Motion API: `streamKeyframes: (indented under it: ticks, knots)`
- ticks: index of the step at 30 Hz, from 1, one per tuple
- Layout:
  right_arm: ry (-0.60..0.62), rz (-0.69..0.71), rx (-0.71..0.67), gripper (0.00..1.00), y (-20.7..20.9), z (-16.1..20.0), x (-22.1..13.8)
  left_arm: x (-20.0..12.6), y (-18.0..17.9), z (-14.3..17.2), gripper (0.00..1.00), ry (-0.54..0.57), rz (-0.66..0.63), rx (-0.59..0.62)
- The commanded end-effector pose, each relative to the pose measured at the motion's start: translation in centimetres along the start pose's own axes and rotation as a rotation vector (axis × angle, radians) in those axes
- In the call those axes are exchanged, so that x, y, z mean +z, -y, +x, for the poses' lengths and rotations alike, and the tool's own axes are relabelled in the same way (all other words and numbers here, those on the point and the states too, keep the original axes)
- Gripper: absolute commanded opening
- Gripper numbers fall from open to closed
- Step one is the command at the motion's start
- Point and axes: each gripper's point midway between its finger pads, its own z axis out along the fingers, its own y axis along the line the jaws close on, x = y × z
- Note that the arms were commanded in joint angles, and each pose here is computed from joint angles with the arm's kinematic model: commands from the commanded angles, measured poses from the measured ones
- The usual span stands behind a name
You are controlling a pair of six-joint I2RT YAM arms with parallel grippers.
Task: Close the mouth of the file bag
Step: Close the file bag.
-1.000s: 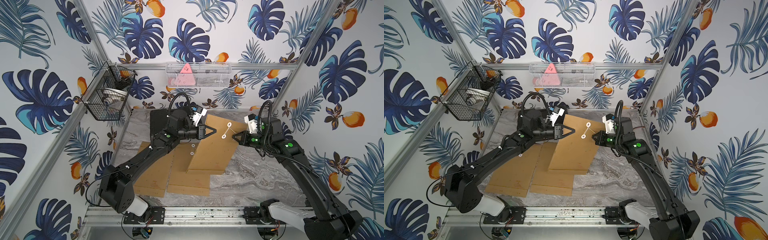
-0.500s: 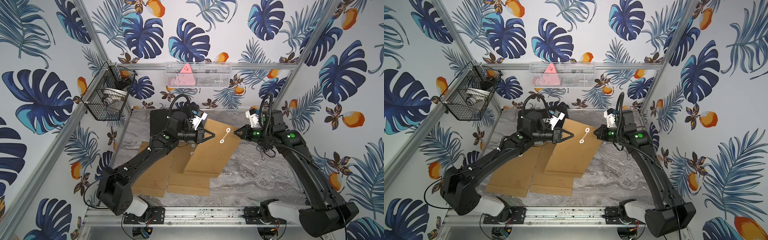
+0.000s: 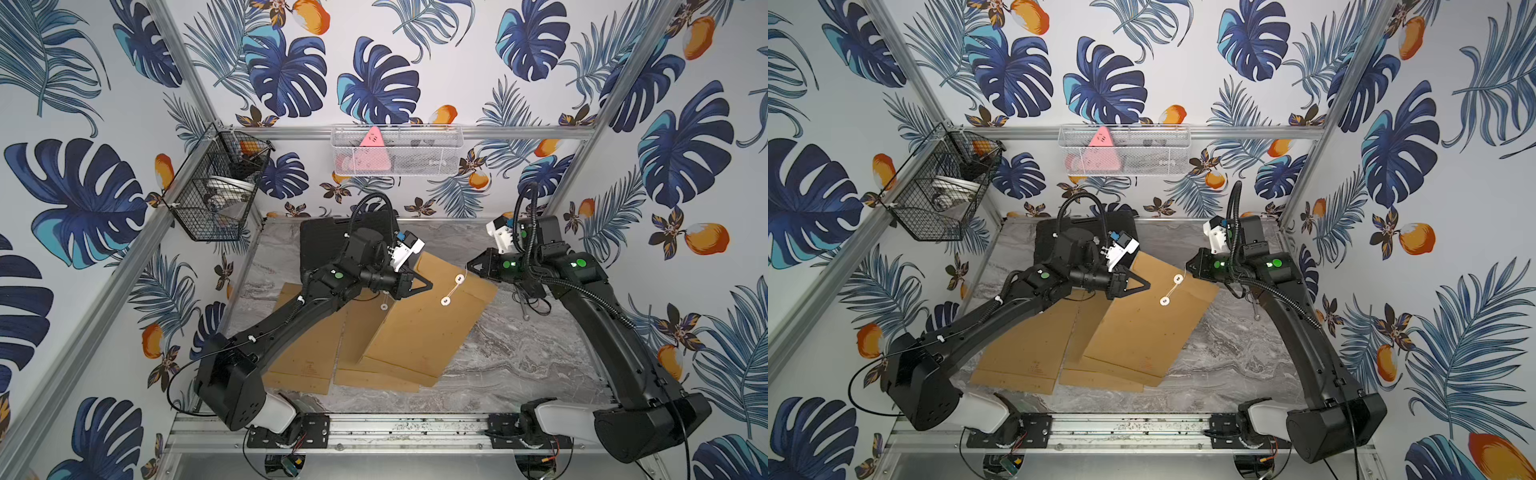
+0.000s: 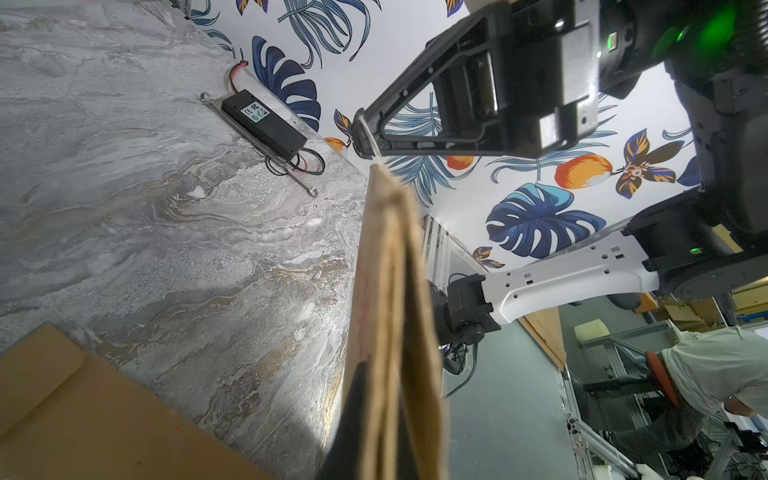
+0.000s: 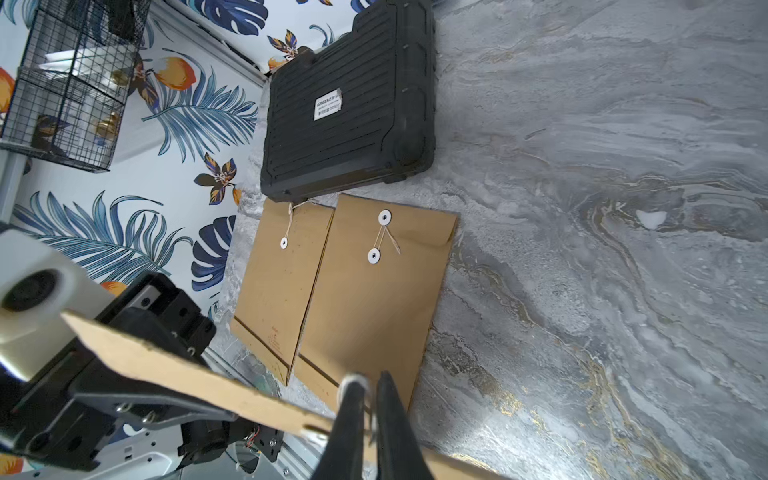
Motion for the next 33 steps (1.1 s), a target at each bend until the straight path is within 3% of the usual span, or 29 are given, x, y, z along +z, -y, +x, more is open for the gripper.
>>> streamKeyframes:
  ticks: [1,4,13,33]
  knots:
    - [-0.017,-0.057,0.002,0.07,-1.5,0.3,-0.1,0.1,0.2,-0.1,0.00,-0.005,0.004,0.027]
    - [-0.018,-0.084,0.000,0.00,-2.3,0.4,-0.1,0.2,0.0,-0.1,0.00,-0.005,0.001,0.021]
    - [-0.026,-0.104,-0.007,0.00,-3.1,1.0,0.6,0.5,-0.3,-0.3,0.00,0.000,0.005,-0.001]
    - [0.044,0.172,-0.020,0.00,4.1,0.5,-0.7,-0.3,-0.3,-0.9,0.00,0.040,-0.012,-0.033]
